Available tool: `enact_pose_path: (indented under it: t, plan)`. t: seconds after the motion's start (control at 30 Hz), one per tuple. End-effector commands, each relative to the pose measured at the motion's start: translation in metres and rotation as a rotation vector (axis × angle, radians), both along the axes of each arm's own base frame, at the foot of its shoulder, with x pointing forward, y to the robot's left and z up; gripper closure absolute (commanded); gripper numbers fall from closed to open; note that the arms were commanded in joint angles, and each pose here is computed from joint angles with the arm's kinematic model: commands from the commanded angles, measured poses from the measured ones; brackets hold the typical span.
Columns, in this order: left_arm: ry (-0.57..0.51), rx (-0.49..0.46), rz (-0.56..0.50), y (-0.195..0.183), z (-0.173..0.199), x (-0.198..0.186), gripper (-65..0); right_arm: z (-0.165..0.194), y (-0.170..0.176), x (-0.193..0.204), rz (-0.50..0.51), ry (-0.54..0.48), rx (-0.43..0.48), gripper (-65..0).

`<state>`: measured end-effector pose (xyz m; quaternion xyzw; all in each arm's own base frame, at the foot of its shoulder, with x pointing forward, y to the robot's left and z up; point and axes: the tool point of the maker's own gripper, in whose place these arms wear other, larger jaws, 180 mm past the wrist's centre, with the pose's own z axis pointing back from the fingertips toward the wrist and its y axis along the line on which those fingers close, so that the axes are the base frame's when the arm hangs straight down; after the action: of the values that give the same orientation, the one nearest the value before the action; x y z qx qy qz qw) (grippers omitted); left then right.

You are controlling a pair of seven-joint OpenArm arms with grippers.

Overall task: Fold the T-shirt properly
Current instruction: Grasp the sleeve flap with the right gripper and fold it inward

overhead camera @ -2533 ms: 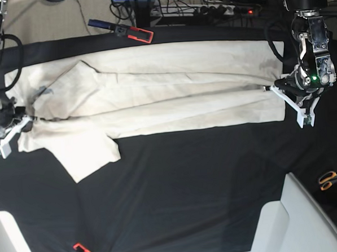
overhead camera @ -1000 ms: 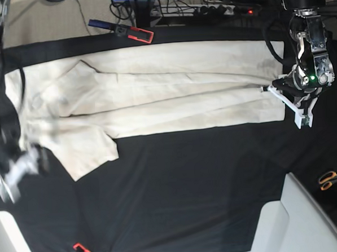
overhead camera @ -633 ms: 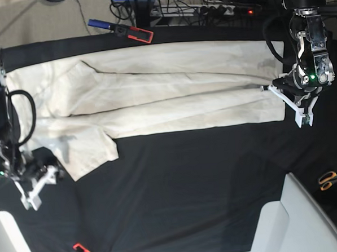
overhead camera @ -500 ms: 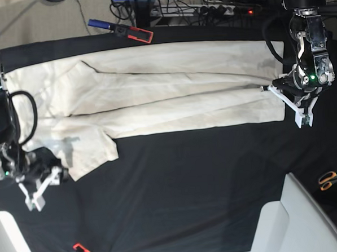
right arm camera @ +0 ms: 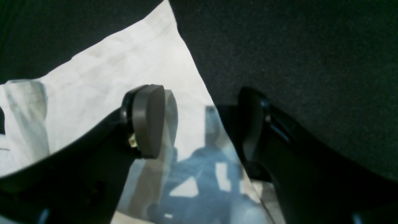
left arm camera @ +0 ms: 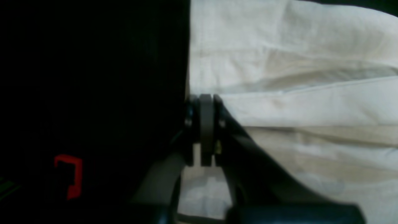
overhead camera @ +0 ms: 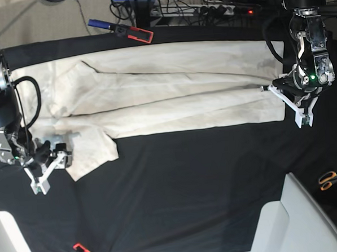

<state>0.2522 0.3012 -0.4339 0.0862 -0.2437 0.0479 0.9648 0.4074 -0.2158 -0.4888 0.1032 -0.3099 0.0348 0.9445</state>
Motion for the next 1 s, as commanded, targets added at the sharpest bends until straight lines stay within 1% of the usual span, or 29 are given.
enact_pose_path:
  t: [0.0, 0.03, 0.07, 0.2, 0.23, 0.3, 0.4, 0.47, 0.6, 0.67, 0.77, 0.83, 0.97]
  plan:
    - [-0.036, 0.027, 0.001, 0.008, 0.012, 0.009, 0.0, 0.012, -0.003, 0.012, -0.002, -0.026, 0.001, -34.5]
    - [-0.036, 0.027, 0.001, 0.008, 0.012, 0.009, 0.0, 0.011, -0.003, 0.012, -0.003, -0.024, 0.001, -31.4]
    - [-0.036, 0.027, 0.001, 0.008, 0.012, 0.009, 0.0, 0.011, -0.003, 0.012, -0.003, -0.024, 0.001, -26.3]
    - [-0.038, 0.027, 0.001, 0.008, 0.012, 0.010, 0.0, 0.011, -0.003, 0.012, -0.003, -0.024, 0.001, -0.8]
    - [-0.037, 0.027, 0.001, 0.008, 0.012, 0.010, 0.0, 0.011, -0.003, 0.012, -0.003, -0.024, 0.001, 0.0]
    - [-0.038, 0.027, 0.001, 0.008, 0.013, 0.011, 0.0, 0.011, -0.003, 0.012, -0.003, -0.023, 0.001, -1.8]
    - [-0.040, 0.027, 0.001, 0.008, 0.013, 0.011, 0.0, 0.013, -0.003, 0.014, -0.004, -0.030, 0.002, 0.0]
    - [-0.040, 0.027, 0.001, 0.008, 0.013, 0.011, 0.0, 0.015, -0.003, 0.015, -0.002, -0.036, 0.003, 0.0]
    - [-0.038, 0.026, 0.001, 0.008, 0.013, 0.011, 0.0, 0.035, 0.008, 0.031, 0.038, -0.097, 0.006, 0.0]
    - [-0.038, 0.026, 0.001, 0.008, 0.013, 0.011, 0.0, 0.040, 0.006, 0.031, 0.060, -0.090, -0.009, 0.0]
    - [-0.038, 0.026, 0.001, 0.008, 0.013, 0.011, 0.0, 0.053, 0.013, 0.036, 0.099, -0.089, -0.019, 0.0]
    - [-0.039, 0.027, 0.003, 0.009, 0.013, 0.011, 0.0, 0.053, 0.017, 0.033, 0.116, -0.078, -0.024, 0.0]
    - [-0.040, 0.028, 0.002, 0.009, 0.014, 0.011, 0.0, 0.053, 0.006, 0.027, 0.091, -0.054, -0.072, 0.0]
